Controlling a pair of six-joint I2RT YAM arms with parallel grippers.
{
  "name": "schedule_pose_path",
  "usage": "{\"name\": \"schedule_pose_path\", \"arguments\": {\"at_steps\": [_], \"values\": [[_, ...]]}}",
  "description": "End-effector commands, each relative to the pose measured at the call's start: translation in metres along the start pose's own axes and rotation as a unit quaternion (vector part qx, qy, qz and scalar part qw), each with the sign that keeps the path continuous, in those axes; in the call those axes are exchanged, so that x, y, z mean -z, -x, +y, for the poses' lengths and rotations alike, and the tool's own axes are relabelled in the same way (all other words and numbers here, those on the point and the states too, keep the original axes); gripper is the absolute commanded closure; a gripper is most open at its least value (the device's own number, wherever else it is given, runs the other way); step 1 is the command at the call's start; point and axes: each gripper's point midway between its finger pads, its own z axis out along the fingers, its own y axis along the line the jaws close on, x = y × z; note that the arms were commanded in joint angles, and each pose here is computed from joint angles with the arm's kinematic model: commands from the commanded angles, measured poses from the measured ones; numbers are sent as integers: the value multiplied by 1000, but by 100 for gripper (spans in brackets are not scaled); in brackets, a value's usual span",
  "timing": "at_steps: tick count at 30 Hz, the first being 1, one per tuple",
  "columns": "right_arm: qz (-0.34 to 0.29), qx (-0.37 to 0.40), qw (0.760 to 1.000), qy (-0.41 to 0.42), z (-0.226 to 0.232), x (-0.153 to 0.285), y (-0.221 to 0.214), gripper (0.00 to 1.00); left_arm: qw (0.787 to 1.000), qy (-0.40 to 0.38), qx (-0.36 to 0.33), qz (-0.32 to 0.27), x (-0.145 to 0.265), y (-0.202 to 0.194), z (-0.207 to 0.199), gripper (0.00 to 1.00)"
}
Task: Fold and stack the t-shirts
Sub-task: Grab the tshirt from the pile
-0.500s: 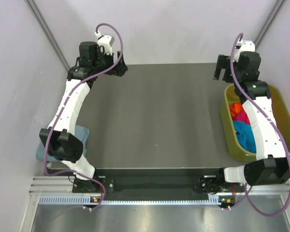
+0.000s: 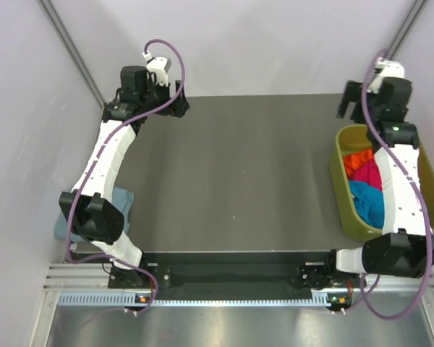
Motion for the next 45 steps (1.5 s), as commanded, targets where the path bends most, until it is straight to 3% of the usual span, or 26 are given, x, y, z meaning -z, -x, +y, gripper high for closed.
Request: {"name": "schedule_pose_path", "arguments": {"at_steps": [1, 3, 8, 14, 21, 37, 45], "values": [[18, -89, 996, -25, -44, -3, -5, 0, 1000, -2, -14, -22, 8, 13, -3, 9], [35, -113, 991, -56, -79, -7, -15, 0, 1000, 25, -12, -15, 5, 8, 7, 9], [71, -146, 983, -87, -118, -7, -43, 1, 999, 31, -23, -10, -2, 6, 12, 9], [171, -159, 968, -90, -118, -15, -125, 2, 1000, 19, -16, -8, -12, 7, 10, 9], [237, -157, 954, -99, -121, -23, -183, 3, 1000, -6, 0, -4, -16, 5, 1, 9], [211, -147, 954, -153, -152, -40, -183, 5, 1000, -3, -19, 10, -33, -1, 0, 9], [227, -168, 945, -164, -165, -52, -190, 7, 999, -5, -33, 11, -37, -1, -5, 9]]}}
